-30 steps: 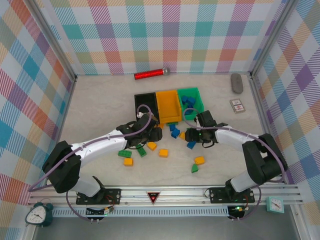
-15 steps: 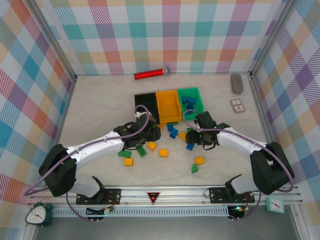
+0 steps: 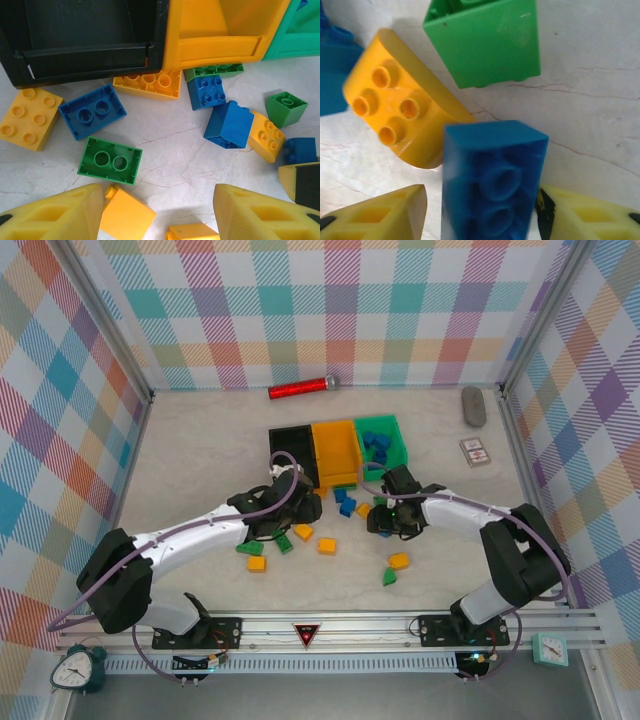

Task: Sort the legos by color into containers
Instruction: Pick up the lego from the center of the table.

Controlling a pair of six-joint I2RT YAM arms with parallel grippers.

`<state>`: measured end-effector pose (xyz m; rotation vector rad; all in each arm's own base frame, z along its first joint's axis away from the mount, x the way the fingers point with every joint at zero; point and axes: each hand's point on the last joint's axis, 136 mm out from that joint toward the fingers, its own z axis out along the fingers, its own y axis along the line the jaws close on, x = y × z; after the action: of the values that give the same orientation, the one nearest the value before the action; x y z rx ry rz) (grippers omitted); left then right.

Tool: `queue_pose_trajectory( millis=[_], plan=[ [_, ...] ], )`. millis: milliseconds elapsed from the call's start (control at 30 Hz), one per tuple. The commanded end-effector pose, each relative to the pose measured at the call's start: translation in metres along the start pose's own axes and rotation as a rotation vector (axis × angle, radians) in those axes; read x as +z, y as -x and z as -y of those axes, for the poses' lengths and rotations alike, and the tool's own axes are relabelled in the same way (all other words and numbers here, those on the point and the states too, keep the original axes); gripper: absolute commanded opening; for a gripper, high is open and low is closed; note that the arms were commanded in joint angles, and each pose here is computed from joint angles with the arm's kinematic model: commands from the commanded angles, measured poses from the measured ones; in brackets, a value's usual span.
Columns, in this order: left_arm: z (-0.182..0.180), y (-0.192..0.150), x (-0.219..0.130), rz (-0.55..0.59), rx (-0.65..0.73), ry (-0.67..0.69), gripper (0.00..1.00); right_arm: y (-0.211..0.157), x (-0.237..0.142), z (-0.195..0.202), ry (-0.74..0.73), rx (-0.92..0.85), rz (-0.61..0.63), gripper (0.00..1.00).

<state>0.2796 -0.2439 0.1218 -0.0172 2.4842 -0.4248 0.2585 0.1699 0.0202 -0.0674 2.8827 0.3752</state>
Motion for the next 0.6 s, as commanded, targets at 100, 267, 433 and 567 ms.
queue_pose_trajectory(
  millis=[100,267,433,567],
  plan=[
    [-0.007,-0.002,-0.011,0.023,0.001,0.025,0.6,-0.01,0.0,0.001,0.0,-0.001,-0.031,0.4],
    [-0.004,-0.003,-0.008,0.008,0.007,0.02,0.6,-0.003,-0.015,-0.002,0.0,-0.01,0.008,0.33],
    [-0.003,-0.004,-0.007,0.003,0.008,0.019,0.6,0.01,-0.035,-0.007,0.007,-0.026,0.063,0.33],
    [-0.004,-0.004,-0.009,0.005,0.008,0.021,0.6,0.026,-0.057,-0.009,-0.01,-0.051,0.129,0.33]
  ],
)
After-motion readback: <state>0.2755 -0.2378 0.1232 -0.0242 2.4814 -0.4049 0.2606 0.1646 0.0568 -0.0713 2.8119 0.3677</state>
